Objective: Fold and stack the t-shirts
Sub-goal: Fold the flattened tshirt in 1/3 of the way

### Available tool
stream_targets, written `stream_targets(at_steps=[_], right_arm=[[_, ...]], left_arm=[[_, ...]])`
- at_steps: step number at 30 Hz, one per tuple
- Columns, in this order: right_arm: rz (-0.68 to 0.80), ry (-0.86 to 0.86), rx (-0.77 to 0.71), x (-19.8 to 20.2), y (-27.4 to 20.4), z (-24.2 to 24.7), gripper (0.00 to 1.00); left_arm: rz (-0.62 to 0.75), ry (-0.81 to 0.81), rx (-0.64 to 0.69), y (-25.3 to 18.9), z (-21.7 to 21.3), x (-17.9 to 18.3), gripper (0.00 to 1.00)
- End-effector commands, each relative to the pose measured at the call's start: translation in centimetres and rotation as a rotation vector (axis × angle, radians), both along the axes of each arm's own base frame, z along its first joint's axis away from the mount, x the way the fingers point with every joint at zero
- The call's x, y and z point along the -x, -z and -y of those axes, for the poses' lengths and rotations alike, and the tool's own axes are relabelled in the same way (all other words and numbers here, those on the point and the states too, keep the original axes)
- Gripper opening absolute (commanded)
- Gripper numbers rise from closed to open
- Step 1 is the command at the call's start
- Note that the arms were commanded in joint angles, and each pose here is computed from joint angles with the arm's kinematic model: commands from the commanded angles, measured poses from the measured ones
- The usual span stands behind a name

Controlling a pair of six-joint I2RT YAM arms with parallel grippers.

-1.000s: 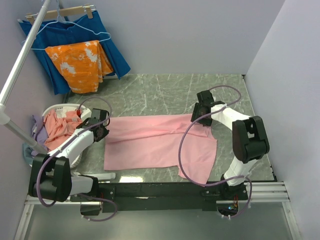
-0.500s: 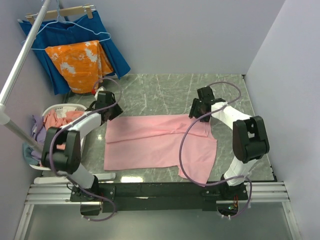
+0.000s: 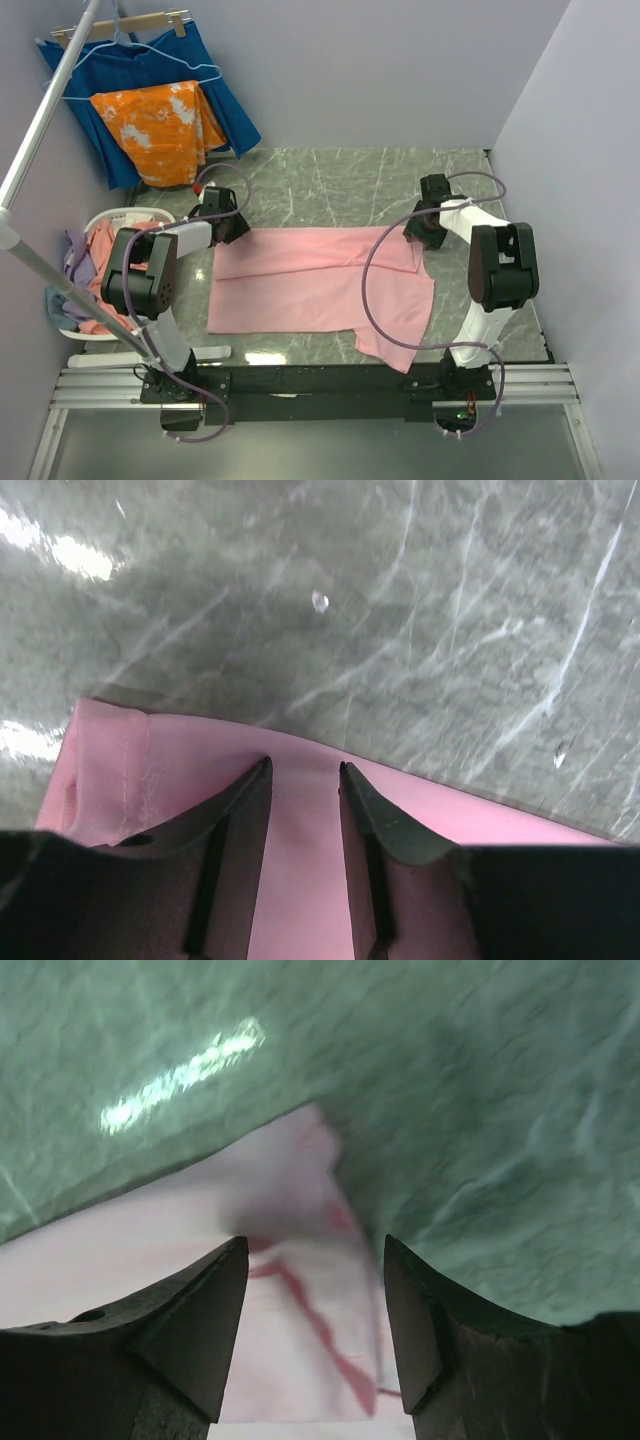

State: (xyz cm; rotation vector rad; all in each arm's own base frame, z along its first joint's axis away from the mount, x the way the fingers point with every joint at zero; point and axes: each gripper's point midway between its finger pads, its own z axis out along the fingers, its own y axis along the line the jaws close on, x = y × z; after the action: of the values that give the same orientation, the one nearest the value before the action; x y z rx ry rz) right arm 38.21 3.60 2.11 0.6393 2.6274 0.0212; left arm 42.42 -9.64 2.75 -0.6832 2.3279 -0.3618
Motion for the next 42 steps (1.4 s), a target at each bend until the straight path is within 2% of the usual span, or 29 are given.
stream_targets(at_steps=[1,5,10,15,21,24,30,33,39,42], right_arm=[[-0.035,0.052,0.021,-1.3,-0.4,2.1,0.64],[0.032,0.033,0.017,-2.1,-1.2,2.1,0.66],[0.190,-0.012,0.010,-2.2,-6.3,1.2,0.68],[0.269,-0.169,-0.132,-1.6,-9.6,-4.2,0.69],[0.208,-0.366,-0.248,-1.0,-8.6,-12.3,0.70],[0.189,-0.399,-0.259,-2.0,-7.8,-14.2,0.70],[0.114,-0.414,-0.202,-3.0,-6.5,-15.2,0.69],[0.050,-0.441,-0.189,-1.9,-5.1,-16.0,0.68],[0.076,-0.481,-0.227,-0.2,-5.5,-18.1,0.68],[0.024,-0.472,-0.184,0.0,-4.4,-17.7,0.67]], left_arm=[[-0.115,-0.033,-0.068,3.3,-2.3,1.2,0.40],[-0.093,-0.023,-0.063,2.4,-2.0,0.3,0.39],[0.037,0.034,0.009,-2.0,-0.3,-1.3,0.43],[0.123,0.096,0.063,-6.3,2.2,-1.3,0.45],[0.101,0.141,0.101,-6.0,4.1,0.4,0.44],[0.091,0.152,0.133,-5.3,4.7,1.1,0.44],[0.080,0.177,0.126,-5.1,5.8,1.6,0.44],[0.060,0.172,0.110,-4.4,5.7,1.7,0.43],[0.014,0.165,0.082,-2.6,5.2,2.3,0.42],[-0.003,0.175,0.090,-2.0,5.5,2.4,0.42]])
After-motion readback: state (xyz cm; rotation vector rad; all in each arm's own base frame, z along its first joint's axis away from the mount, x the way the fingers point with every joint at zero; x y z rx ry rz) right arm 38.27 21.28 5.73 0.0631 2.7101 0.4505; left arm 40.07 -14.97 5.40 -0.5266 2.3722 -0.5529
